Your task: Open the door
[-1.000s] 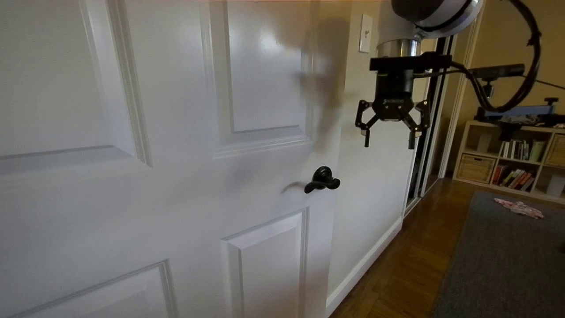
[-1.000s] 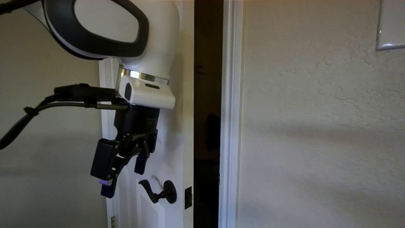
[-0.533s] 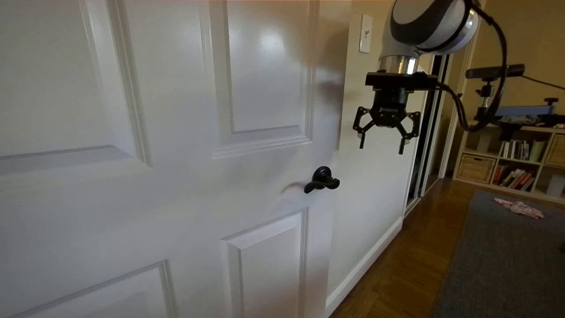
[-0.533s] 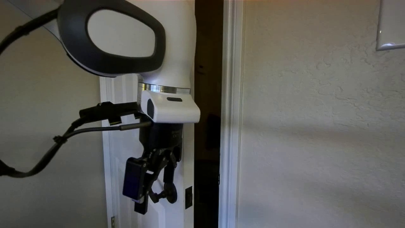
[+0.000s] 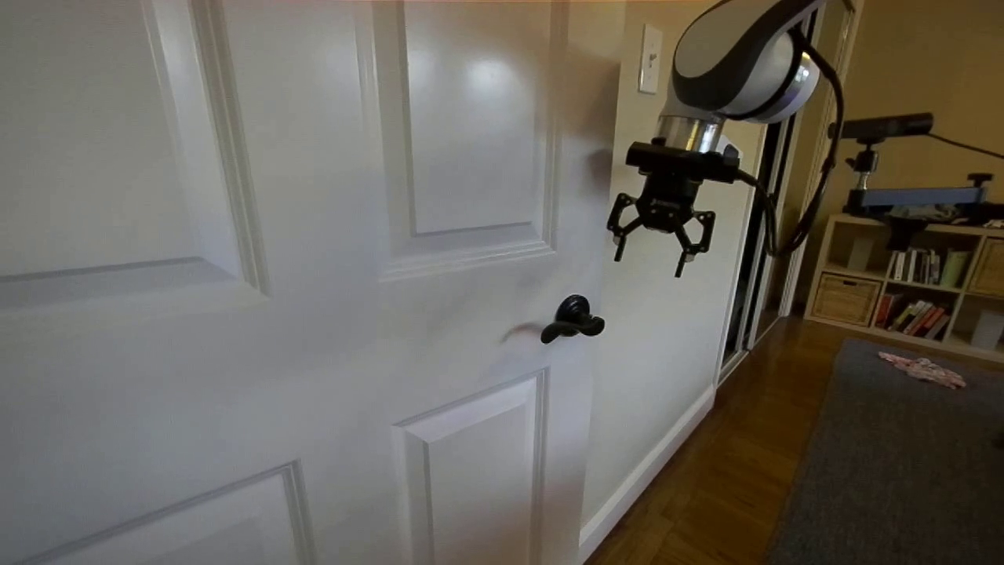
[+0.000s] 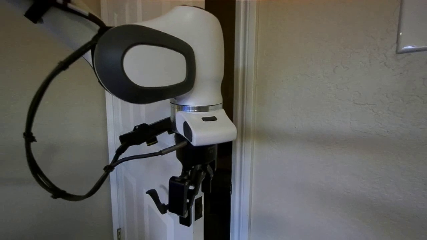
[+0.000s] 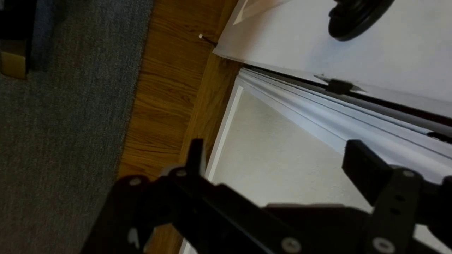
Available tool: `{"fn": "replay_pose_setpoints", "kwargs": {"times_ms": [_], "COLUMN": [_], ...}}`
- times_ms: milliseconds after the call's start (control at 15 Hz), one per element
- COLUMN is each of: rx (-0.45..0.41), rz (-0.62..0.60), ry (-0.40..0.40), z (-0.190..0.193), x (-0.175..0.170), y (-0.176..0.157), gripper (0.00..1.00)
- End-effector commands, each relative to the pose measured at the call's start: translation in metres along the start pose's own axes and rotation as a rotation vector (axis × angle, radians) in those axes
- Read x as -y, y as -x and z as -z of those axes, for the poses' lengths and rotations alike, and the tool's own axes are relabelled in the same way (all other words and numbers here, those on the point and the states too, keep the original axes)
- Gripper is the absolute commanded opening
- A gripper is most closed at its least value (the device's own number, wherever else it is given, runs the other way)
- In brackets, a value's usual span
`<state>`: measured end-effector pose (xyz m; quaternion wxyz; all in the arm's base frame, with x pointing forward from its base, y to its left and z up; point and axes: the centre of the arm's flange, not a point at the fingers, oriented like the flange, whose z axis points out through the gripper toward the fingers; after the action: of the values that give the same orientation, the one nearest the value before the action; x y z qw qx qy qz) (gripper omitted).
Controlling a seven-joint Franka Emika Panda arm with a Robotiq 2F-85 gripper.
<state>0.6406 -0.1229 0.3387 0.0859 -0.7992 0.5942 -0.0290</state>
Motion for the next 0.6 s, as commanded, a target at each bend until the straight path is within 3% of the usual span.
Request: {"fn": "replay_pose_setpoints", "kwargs": {"times_ms": [0,533], "rx": [-0.012,0.033], "rz": [-0.016,0.026], "ry": [-0.055,-0.145], "z": [0.0,0.0], "x": [0.021,0.046], "y": [-0.017,-0.028], "gripper": [1.0,1.0]}}
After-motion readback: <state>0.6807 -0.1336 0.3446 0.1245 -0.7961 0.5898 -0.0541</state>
